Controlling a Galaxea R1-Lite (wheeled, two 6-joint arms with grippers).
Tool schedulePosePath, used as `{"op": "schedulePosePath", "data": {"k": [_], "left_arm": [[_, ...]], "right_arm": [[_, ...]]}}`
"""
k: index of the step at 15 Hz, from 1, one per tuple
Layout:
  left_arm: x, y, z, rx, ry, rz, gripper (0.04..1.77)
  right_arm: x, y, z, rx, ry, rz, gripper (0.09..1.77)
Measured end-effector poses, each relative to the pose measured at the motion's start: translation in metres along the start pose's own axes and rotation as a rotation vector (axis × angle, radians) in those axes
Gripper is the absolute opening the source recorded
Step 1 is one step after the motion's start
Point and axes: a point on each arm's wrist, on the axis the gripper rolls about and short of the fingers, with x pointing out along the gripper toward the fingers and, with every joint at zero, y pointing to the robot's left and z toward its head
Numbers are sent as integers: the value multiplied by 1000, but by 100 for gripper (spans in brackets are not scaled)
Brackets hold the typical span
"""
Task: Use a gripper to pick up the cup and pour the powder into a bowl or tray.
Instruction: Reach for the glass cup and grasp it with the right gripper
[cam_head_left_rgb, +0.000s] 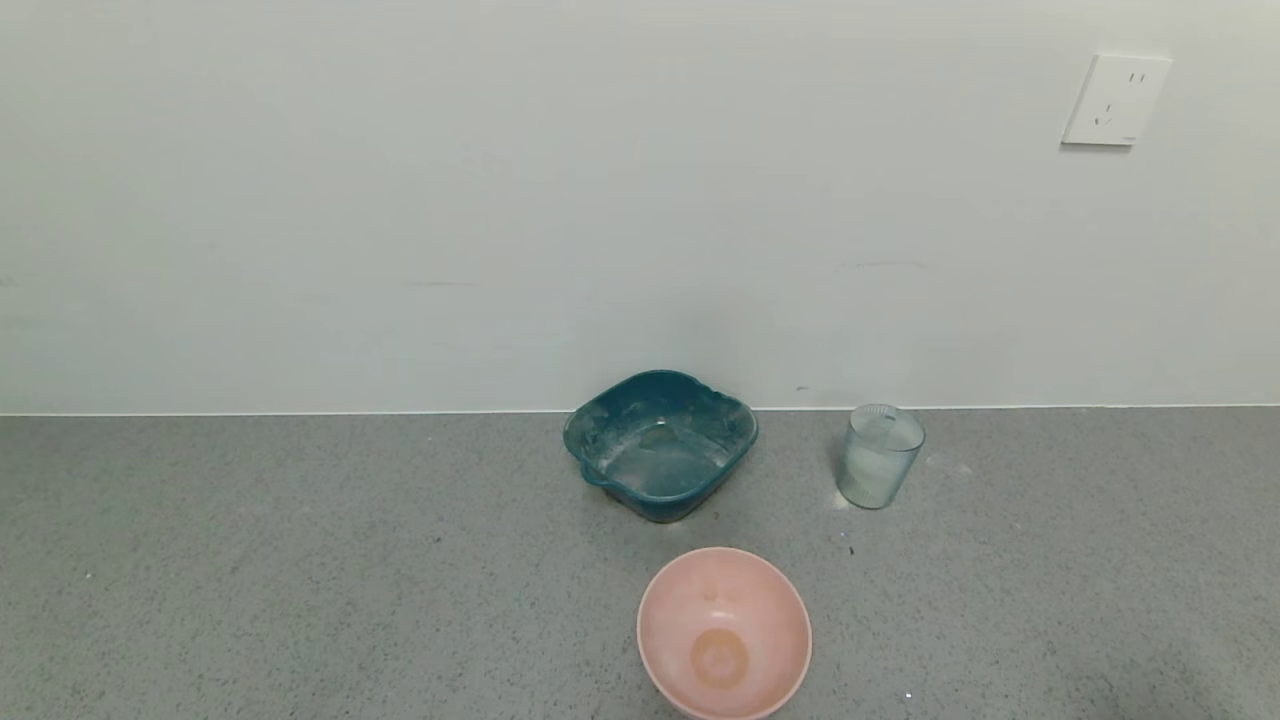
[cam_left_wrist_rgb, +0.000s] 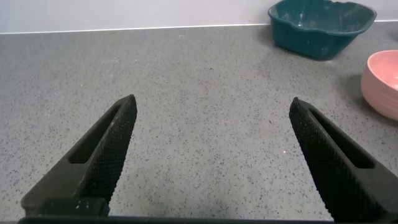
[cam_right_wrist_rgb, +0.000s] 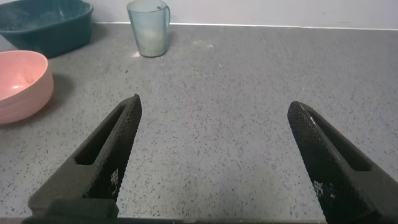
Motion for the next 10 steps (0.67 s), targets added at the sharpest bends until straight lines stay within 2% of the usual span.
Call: {"op": "schedulePosePath", "data": {"k": [3,4,7,10], "left_arm": [[0,0,0,0,0,0,176],[0,0,0,0,0,0,176],[0,0,0,0,0,0,176],[0,0,0,0,0,0,176]], "right_arm": [[-1,0,2,1,-10,1,171],[-3,0,12,3,-36,2,171],[-9,0,52,10,-94,3,171],[-4,1,96,9,-101,3,171]]}}
